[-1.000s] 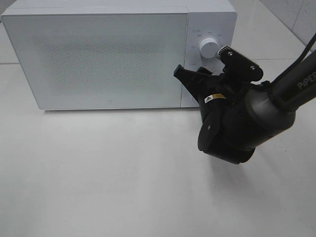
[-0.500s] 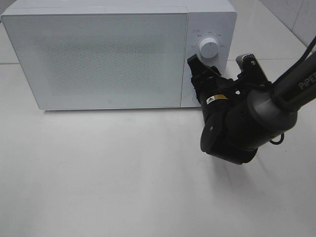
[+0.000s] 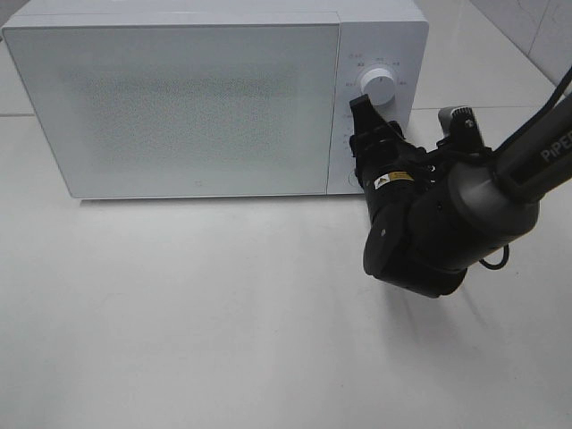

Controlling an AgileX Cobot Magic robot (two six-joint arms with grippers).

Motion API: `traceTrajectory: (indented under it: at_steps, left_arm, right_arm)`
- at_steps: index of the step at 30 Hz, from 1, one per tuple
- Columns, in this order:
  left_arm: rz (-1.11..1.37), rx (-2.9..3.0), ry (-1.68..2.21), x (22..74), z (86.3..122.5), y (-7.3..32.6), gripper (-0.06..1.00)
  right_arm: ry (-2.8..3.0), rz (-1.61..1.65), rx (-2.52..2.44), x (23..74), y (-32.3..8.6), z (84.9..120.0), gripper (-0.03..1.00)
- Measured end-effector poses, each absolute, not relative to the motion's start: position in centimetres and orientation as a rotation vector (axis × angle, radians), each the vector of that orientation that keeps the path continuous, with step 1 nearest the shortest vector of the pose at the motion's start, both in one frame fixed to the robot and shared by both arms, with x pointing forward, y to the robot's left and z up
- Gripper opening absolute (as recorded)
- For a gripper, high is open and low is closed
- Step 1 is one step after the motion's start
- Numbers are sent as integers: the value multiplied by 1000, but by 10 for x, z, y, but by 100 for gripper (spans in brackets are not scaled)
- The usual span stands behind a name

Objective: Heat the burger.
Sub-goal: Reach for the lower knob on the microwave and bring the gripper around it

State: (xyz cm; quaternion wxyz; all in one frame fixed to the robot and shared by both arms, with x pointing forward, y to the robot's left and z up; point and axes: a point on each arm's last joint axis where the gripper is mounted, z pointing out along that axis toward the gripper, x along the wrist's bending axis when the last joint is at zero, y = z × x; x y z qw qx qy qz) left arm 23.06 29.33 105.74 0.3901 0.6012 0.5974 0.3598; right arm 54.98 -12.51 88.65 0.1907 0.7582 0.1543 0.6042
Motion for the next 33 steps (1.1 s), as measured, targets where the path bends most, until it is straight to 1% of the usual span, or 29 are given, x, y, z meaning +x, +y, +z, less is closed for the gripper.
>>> traceTrajectory:
  at_steps: [33]
  left_arm:
    - [914,1528,1518,231,1057,293,98]
  right_arm:
    - [-58,1893,2393,549,-125,884,43]
